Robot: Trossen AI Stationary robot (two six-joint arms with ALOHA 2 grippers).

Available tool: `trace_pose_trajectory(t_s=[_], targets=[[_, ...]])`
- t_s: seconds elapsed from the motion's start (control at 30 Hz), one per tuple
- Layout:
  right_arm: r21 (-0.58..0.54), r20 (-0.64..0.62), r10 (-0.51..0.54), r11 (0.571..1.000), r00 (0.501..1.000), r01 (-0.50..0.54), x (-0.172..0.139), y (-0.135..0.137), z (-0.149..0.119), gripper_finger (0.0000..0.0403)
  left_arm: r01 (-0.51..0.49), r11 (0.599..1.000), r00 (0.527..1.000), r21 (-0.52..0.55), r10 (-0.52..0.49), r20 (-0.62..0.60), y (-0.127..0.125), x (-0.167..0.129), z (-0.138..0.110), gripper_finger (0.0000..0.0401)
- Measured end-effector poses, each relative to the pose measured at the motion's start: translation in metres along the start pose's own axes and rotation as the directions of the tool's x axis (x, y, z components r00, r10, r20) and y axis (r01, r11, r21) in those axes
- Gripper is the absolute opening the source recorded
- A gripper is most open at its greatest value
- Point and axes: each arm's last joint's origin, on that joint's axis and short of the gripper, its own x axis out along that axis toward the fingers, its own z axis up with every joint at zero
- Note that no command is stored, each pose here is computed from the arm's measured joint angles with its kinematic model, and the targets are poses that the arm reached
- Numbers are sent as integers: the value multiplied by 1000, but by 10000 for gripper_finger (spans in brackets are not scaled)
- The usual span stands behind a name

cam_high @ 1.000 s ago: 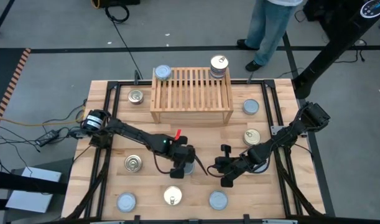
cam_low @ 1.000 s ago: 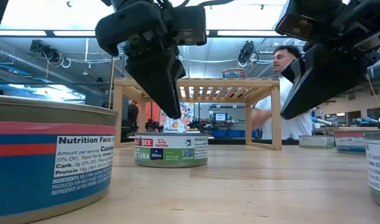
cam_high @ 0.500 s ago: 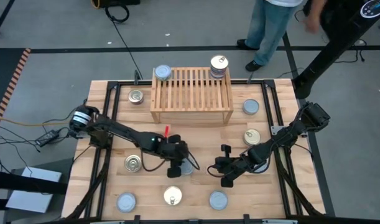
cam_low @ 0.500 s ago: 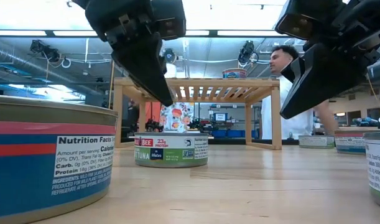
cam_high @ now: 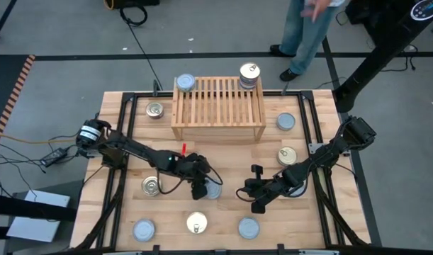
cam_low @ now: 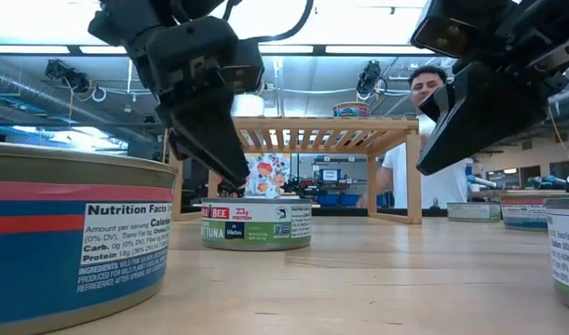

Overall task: Stack canned seafood by type on shelf
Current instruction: Stack the green tuna can on top of the other green tuna can on the shelf

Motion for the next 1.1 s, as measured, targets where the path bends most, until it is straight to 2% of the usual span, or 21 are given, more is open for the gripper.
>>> trace_pose_trajectory(t_s=[0.17,0.43,0.63,1.1], targets=[[-1,2,1,1000,1000,-1,0,0,0,16,2,999,1000,-50,-2,12,0,0,1,122],[-1,2,1,1000,1000,-1,0,0,0,10,-54,997,998,-51,56,22,3,0,1,155],[-1,3,1,1000,1000,-1,0,0,0,16,2,997,1000,-74,-3,-15,1,0,-1,177],[1,7,3,1000,1000,-3,0,0,1,16,-7,994,997,-107,-2,-79,6,1,-4,159]])
